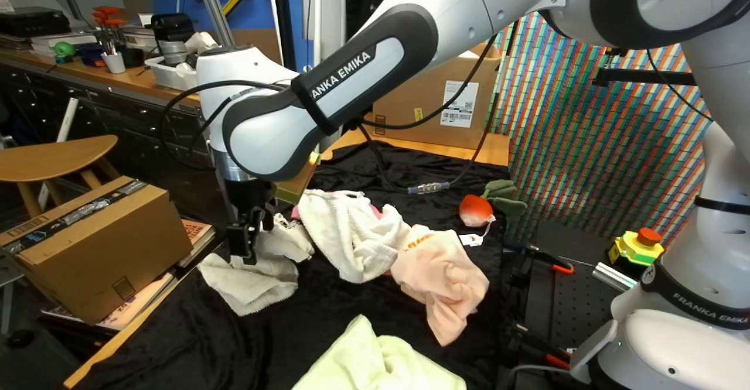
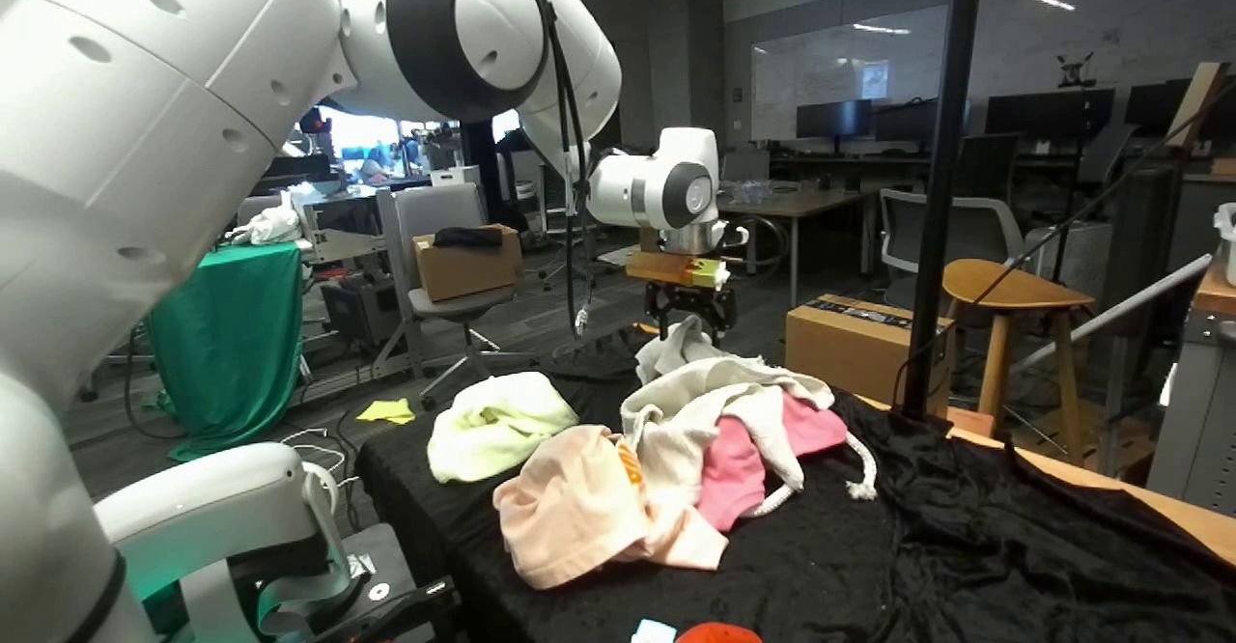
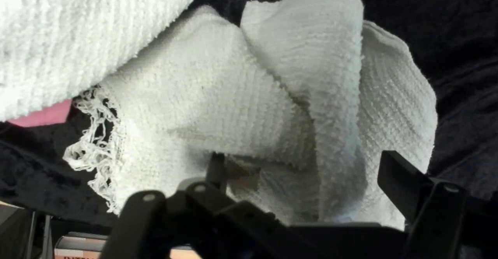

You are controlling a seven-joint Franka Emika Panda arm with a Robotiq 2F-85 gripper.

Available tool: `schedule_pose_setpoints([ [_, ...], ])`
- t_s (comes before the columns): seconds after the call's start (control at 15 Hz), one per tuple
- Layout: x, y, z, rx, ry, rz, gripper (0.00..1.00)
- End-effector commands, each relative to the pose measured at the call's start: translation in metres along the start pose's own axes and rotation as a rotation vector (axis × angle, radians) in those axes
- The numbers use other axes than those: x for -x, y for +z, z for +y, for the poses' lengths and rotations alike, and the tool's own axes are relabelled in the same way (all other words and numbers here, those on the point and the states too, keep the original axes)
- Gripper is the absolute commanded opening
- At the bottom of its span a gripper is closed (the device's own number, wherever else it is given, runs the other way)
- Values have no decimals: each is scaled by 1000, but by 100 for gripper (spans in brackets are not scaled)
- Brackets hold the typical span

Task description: Pile the things on the table on the rope

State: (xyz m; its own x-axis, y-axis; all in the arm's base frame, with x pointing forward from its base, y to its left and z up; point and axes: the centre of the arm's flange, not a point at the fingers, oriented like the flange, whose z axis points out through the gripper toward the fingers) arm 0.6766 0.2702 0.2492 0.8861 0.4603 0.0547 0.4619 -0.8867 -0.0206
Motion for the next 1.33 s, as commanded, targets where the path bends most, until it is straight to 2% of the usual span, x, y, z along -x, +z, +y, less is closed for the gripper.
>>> schedule_pose_setpoints([
  [0.0, -14, 4, -3, 15, -1, 7, 100],
  [0.27, -18, 12, -2, 21, -4, -1, 100],
  [0.33, -18, 13, -1, 20, -7, -3, 90],
  [0.4, -18, 12, 0, 16, -9, -7, 74],
  [0.93, -11, 1, 13, -34, -62, -71, 12],
  [1.13, -7, -7, 14, -52, -104, -84, 6],
  [1.27, -3, -15, 15, -66, -136, -88, 9],
])
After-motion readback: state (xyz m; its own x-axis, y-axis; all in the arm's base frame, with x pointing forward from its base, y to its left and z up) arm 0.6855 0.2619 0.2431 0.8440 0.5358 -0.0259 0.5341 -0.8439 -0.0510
